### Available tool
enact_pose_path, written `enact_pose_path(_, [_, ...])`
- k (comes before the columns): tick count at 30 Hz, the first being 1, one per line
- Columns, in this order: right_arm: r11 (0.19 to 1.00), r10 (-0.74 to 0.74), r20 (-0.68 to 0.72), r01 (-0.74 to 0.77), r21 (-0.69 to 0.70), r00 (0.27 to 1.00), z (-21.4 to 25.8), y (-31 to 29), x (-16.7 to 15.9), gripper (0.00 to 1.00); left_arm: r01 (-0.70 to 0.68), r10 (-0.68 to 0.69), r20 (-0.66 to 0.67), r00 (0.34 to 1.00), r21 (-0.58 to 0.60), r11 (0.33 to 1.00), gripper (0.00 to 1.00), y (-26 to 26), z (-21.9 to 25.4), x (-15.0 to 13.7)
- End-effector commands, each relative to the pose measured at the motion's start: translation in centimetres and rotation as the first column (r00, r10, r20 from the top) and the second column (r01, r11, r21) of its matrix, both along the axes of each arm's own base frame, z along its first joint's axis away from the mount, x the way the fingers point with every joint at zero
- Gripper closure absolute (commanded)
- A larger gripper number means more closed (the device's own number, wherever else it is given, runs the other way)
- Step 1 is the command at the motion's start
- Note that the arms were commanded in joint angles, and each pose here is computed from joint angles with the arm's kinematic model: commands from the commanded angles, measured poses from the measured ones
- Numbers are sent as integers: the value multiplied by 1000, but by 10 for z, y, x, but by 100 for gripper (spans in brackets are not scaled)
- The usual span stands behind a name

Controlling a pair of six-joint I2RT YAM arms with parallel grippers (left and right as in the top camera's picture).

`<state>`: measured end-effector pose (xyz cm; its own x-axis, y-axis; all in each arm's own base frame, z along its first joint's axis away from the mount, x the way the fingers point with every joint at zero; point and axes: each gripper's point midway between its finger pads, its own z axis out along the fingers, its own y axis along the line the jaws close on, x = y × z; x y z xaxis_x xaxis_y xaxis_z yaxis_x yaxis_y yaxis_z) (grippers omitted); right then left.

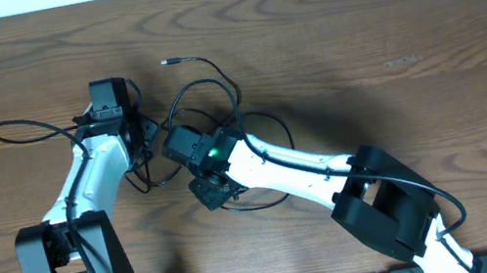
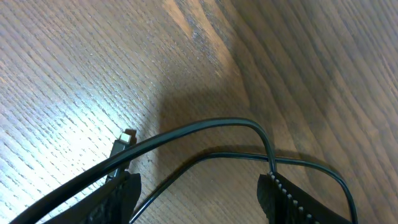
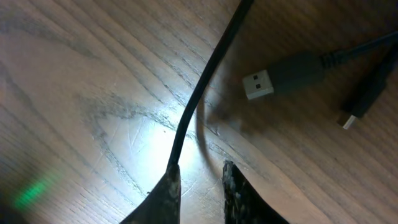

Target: Untangle cables

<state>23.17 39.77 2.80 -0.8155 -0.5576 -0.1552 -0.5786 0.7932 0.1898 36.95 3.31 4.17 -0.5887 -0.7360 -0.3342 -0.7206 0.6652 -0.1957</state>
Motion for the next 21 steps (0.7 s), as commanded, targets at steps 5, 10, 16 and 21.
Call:
enact_pose_path(5, [1000,15,27,-15,23,1000,6,4,2,57,-6,6,10,1000,1,1000,35,1,4,3])
enact_pose_path(10, [1000,15,24,-16,20,1000,6,3,1,62,-6,6,10,1000,1,1000,35,1,4,3])
enact_pose_path(16, [991,128,6,-129,46,992,7,11,-12,62,-6,6,10,1000,1,1000,35,1,4,2])
enact_pose_path(21, [985,170,12,-170,41,985,6,12,-18,69,-6,6,10,1000,1,1000,36,1,4,2])
